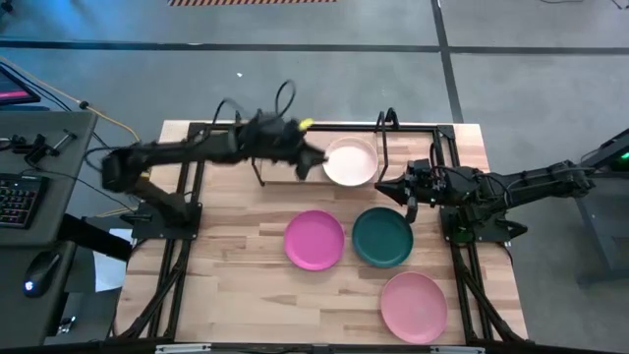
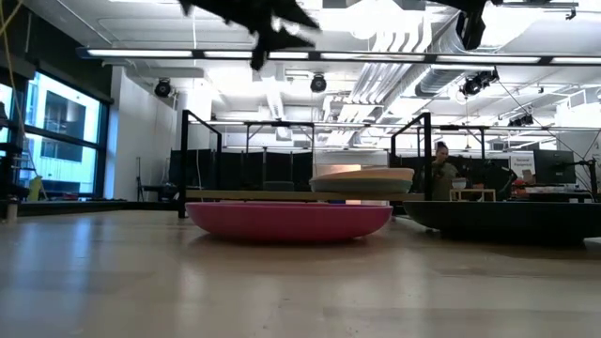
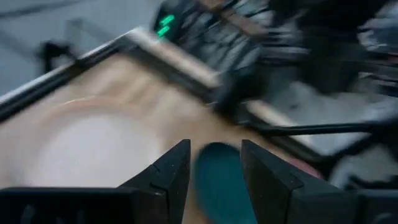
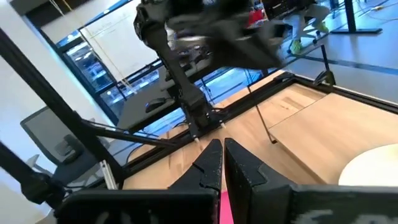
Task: Place and stack plates onto a shelf
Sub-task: Put the dark green plate on the shelf
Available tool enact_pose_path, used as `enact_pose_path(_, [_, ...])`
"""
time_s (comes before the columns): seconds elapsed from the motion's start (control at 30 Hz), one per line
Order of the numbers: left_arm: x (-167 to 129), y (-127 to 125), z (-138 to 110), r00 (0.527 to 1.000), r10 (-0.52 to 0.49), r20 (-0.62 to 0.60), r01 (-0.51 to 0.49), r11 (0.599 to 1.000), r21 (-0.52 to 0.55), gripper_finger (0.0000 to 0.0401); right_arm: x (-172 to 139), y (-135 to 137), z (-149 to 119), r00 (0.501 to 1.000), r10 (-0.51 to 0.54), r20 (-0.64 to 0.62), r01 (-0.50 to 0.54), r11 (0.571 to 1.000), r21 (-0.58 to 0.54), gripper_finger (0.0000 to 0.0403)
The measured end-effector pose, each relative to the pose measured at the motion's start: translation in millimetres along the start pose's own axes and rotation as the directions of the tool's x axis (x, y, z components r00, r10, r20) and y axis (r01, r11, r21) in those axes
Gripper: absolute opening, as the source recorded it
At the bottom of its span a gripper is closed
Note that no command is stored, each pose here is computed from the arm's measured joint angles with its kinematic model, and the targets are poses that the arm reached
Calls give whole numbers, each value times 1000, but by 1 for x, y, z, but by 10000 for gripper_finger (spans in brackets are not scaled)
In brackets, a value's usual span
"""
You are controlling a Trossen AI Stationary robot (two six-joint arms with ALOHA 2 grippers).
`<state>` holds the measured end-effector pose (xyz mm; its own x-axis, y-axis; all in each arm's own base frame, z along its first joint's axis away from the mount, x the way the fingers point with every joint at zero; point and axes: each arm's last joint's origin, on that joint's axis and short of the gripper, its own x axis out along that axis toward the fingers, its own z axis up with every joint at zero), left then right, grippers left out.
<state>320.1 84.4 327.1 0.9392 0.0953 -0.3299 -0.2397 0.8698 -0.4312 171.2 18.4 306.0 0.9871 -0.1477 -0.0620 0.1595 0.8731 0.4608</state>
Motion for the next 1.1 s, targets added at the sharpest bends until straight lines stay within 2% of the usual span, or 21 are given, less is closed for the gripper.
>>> enact_pose_path(0.1, [-22, -24, -27, 986, -129, 109, 130, 991, -3, 130, 6, 0, -3, 999, -28, -17, 28, 999, 36, 0])
enact_pose_path(0.23, [-54, -40, -46, 920, -250, 301, 274, 961, -39, 130, 29, 4, -11, 988, -132, -82, 129, 991, -38, 0])
enact_pose_path(0.33, [-76, -42, -52, 897, -237, 372, 274, 960, -49, 130, 46, 6, -18, 973, -180, -145, 163, 979, -122, 0])
enact_pose_path(0.43, [-93, -41, -52, 903, -219, 369, 251, 967, -41, 130, 57, 7, -27, 964, -146, -223, 107, 978, -179, 0])
enact_pose_path(0.53, [-107, -41, -51, 907, -215, 362, 232, 973, -2, 130, 60, 4, -32, 952, -160, -260, 120, 979, -165, 0])
enact_pose_path(0.67, [-124, -39, -48, 902, -208, 380, 191, 978, 81, 130, 61, -2, -35, 936, -225, -270, 201, 973, -112, 0])
enact_pose_path(0.8, [-138, -34, -47, 905, -196, 377, 160, 979, 124, 130, 61, 1, -43, 918, -194, -346, 175, 981, -84, 0])
enact_pose_path(0.93, [-150, -31, -48, 912, -221, 345, 175, 972, 159, 130, 56, 5, -61, 842, -123, -525, 155, 988, 18, 0])
enact_pose_path(1.03, [-158, -29, -48, 915, -236, 328, 193, 968, 159, 130, 49, 8, -73, 753, -62, -655, 197, 971, 135, 0])
enact_pose_path(1.1, [-161, -28, -49, 917, -236, 320, 194, 968, 159, 130, 43, 10, -81, 670, -15, -742, 256, 943, 212, 0])
